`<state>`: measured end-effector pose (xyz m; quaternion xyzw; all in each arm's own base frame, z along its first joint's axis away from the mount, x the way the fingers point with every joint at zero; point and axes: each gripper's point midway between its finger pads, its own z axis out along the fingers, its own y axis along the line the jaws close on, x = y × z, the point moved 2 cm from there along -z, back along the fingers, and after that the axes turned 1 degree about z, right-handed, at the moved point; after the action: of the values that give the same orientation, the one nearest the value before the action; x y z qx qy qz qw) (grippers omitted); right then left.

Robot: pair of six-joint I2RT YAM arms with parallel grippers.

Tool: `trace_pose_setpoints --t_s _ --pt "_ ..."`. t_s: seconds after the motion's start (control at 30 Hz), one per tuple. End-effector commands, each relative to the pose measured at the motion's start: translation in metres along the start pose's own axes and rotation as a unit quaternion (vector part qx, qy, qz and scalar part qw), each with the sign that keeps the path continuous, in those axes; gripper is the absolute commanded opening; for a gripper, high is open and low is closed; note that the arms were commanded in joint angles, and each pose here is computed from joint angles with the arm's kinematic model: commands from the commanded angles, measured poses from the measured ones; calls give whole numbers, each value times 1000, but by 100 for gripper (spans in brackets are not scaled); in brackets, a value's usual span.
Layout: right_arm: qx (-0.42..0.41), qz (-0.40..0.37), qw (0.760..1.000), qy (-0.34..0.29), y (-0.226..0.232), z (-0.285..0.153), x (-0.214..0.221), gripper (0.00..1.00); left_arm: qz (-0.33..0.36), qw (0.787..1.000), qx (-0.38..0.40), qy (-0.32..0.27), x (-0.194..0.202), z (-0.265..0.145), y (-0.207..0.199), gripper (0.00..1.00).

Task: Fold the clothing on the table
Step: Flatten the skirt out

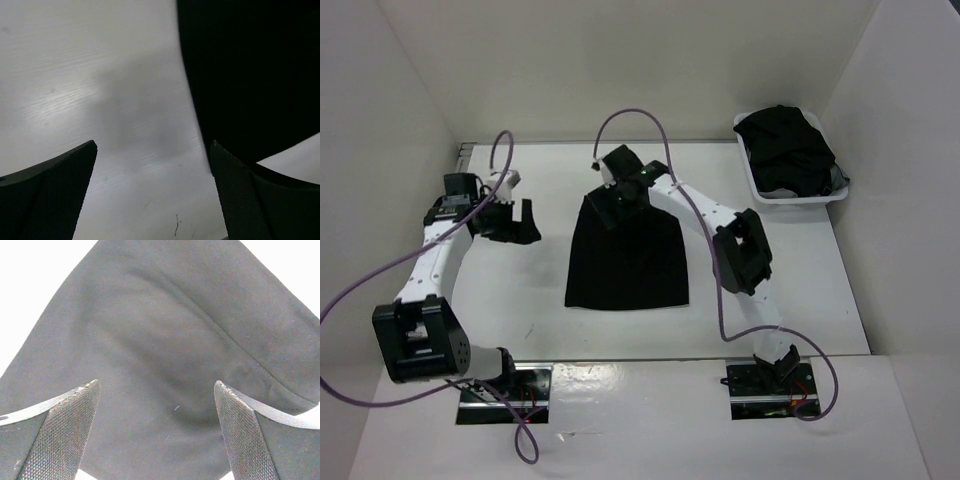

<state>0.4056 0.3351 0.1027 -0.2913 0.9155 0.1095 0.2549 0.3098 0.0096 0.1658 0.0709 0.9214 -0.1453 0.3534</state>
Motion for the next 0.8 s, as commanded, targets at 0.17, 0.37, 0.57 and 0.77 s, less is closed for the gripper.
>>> trace_pose_setpoints --t_s 0.17,0.37,0.57,0.77 --pt "3 -57 996 -71 -1 -88 3 98 59 992 115 8 -60 68 -47 100" --pt "56 9 996 -69 -83 -99 21 93 26 986 150 66 -60 131 -54 91" --pt "56 47 997 -31 -120 -125 71 80 21 982 129 133 -15 128 -59 90" --pt "73 50 995 -40 -124 -126 92 75 40 988 97 115 -15 120 -60 90"
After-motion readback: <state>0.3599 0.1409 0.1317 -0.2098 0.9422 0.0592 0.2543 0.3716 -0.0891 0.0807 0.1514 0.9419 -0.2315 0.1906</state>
